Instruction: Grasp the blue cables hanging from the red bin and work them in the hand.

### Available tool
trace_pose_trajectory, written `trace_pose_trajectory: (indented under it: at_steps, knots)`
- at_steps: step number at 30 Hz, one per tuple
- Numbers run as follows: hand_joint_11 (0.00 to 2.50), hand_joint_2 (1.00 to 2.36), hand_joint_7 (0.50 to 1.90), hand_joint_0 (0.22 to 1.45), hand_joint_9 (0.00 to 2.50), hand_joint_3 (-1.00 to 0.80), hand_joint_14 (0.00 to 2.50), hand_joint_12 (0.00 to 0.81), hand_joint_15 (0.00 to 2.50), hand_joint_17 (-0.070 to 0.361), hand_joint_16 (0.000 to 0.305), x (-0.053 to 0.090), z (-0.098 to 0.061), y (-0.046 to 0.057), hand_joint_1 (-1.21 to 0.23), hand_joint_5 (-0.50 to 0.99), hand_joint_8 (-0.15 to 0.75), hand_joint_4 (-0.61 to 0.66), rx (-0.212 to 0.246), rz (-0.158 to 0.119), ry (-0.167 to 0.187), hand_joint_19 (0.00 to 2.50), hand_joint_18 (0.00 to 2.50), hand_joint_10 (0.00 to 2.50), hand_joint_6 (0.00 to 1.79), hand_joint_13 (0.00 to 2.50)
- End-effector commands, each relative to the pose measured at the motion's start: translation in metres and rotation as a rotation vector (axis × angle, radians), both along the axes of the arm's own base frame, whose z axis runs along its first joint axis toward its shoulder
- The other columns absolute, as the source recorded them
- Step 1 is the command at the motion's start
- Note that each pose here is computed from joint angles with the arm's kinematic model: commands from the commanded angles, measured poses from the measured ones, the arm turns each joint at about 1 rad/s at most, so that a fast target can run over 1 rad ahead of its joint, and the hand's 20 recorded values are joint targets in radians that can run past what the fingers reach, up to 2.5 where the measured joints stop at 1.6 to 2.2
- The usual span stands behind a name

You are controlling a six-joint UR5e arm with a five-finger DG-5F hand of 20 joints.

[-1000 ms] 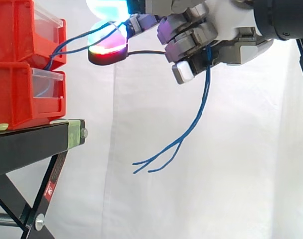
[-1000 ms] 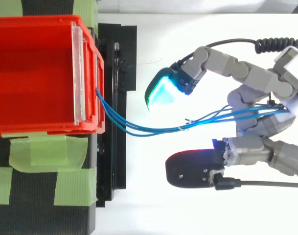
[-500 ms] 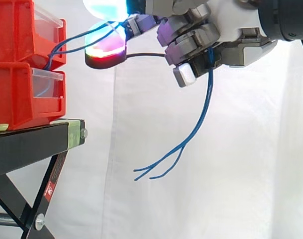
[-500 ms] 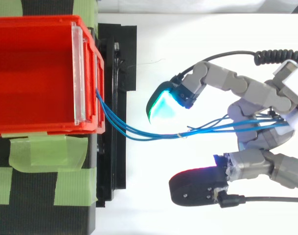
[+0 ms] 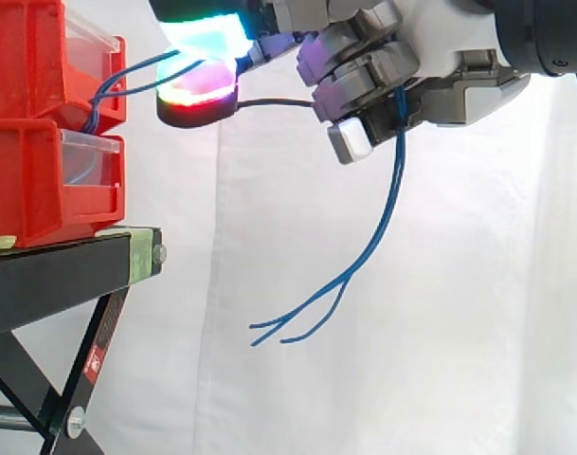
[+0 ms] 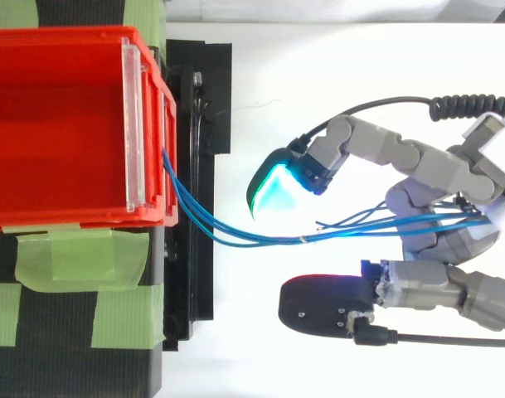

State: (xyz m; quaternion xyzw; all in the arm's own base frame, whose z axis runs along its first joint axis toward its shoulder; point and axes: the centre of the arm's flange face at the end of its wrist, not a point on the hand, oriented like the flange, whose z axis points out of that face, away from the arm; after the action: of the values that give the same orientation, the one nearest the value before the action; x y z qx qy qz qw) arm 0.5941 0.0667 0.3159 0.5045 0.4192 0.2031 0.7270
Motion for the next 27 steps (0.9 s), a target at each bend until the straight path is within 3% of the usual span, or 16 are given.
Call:
trace_pose_trajectory:
  at_steps: [1, 13, 20, 22, 24, 26, 27]
  knots:
    - [2.5, 1.02, 1.26, 1.05, 1.71, -0.3, 2.5, 0.706, 2.15, 0.158, 0.21, 0.0001, -0.0007, 0.0004, -0.6, 0.27, 0.58, 0.26, -0.001, 0.0, 0.001, 0.77, 2.5, 2.5, 0.01, 2.1]
    - [2.5, 1.01, 1.26, 1.07, 1.71, 0.12, 2.5, 0.706, 2.15, 0.158, 0.21, 0.0001, -0.0007, 0.0004, -0.64, 0.27, 0.58, 0.27, -0.001, 0.0, 0.001, 0.77, 2.5, 2.5, 0.01, 2.1]
    - [2.5, 1.0, 1.25, 1.1, 1.71, 0.26, 2.5, 0.706, 2.15, 0.158, 0.21, 0.0001, -0.0007, 0.0004, -0.64, 0.27, 0.58, 0.26, -0.001, 0.0, 0.001, 0.77, 2.5, 2.5, 0.01, 2.1]
    - [2.5, 1.0, 1.25, 1.09, 1.71, 0.21, 2.5, 0.706, 2.15, 0.158, 0.21, -0.0001, 0.0002, 0.0002, -0.65, 0.27, 0.58, 0.27, 0.0, 0.0, 0.0, 0.77, 2.5, 2.5, 0.01, 2.1]
    - [2.5, 1.01, 1.25, 1.05, 1.71, 0.07, 2.5, 0.706, 2.15, 0.158, 0.21, 0.0, 0.0002, -0.0007, -0.65, 0.27, 0.58, 0.27, 0.0, -0.001, 0.0, 0.77, 2.5, 2.5, 0.01, 2.1]
    - [2.5, 1.02, 1.25, 0.99, 1.71, -0.18, 2.5, 0.706, 2.15, 0.158, 0.21, 0.0, 0.0002, -0.0007, -0.65, 0.25, 0.58, 0.28, 0.0, -0.001, 0.0, 0.77, 2.5, 2.5, 0.01, 2.1]
    - [2.5, 1.02, 1.25, 0.99, 1.71, -0.21, 2.5, 0.706, 2.15, 0.158, 0.21, 0.0001, -0.0007, 0.0004, -0.65, 0.25, 0.58, 0.28, -0.001, 0.0, 0.001, 0.77, 2.5, 2.5, 0.01, 2.1]
